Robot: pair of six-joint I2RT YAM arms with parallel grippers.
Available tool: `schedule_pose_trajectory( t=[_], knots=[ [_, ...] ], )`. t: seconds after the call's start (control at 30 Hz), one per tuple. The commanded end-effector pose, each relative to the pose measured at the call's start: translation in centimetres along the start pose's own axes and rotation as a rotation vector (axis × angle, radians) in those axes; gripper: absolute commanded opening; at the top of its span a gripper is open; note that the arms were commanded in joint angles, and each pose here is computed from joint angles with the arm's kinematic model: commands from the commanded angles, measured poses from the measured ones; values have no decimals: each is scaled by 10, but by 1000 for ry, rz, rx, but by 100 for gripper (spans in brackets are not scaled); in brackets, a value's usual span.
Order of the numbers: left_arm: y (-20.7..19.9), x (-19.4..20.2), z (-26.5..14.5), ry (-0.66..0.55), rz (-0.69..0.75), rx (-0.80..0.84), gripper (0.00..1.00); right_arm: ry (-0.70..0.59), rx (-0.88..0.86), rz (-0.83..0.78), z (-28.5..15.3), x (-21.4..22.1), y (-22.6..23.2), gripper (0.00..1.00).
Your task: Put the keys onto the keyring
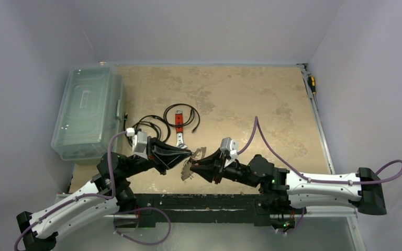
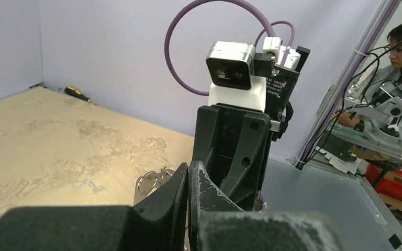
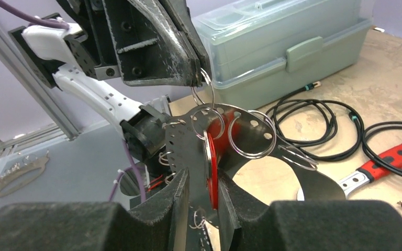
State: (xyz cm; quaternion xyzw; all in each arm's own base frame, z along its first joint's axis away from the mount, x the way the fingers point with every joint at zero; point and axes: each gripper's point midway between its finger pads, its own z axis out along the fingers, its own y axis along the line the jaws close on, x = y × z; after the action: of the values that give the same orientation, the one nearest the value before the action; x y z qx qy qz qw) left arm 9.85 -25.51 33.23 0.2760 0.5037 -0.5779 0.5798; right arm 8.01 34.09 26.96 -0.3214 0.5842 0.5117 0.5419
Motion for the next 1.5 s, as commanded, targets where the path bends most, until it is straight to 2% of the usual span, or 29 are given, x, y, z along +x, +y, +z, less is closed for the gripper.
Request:
schedule_pose_trajectory(
  t=[0.0,0.23,0.4,0.47,0.57,0.8,0.83,0.9,1.0,1.1,1.2,1.33,1.47],
  knots=[
    [2,-17,0,-59,36,-22,0,-96,30,9,8,-32,0,27],
    [4,-16,-1,-57,37,-35,0,-103,44,7,9,-33,-3,22],
    [6,-16,-1,-56,35,-42,0,-126,50,1,8,-41,-3,10],
    [7,-16,0,-54,35,-46,0,-114,39,-22,8,-41,-1,0],
    [8,-15,0,-53,33,-53,0,-92,16,-52,6,-44,3,0],
    [13,-8,3,-18,29,-68,2,113,62,-54,-6,-43,3,0],
    [13,-6,3,-12,27,-67,8,152,71,-46,-8,-41,3,0],
    [13,-3,5,3,17,-62,28,213,67,-18,-12,-39,7,0],
    [15,0,8,37,1,-74,50,296,122,22,-18,-35,3,0],
    [18,-8,10,62,7,-118,83,371,177,50,-26,-30,-2,0],
    [27,-17,4,103,48,-197,92,425,211,86,-35,-23,-4,0],
    [47,-24,-17,161,142,-343,95,467,239,136,-47,-17,-4,0],
    [64,-34,-38,151,211,-469,98,488,279,207,-56,-13,-4,0]
  ],
)
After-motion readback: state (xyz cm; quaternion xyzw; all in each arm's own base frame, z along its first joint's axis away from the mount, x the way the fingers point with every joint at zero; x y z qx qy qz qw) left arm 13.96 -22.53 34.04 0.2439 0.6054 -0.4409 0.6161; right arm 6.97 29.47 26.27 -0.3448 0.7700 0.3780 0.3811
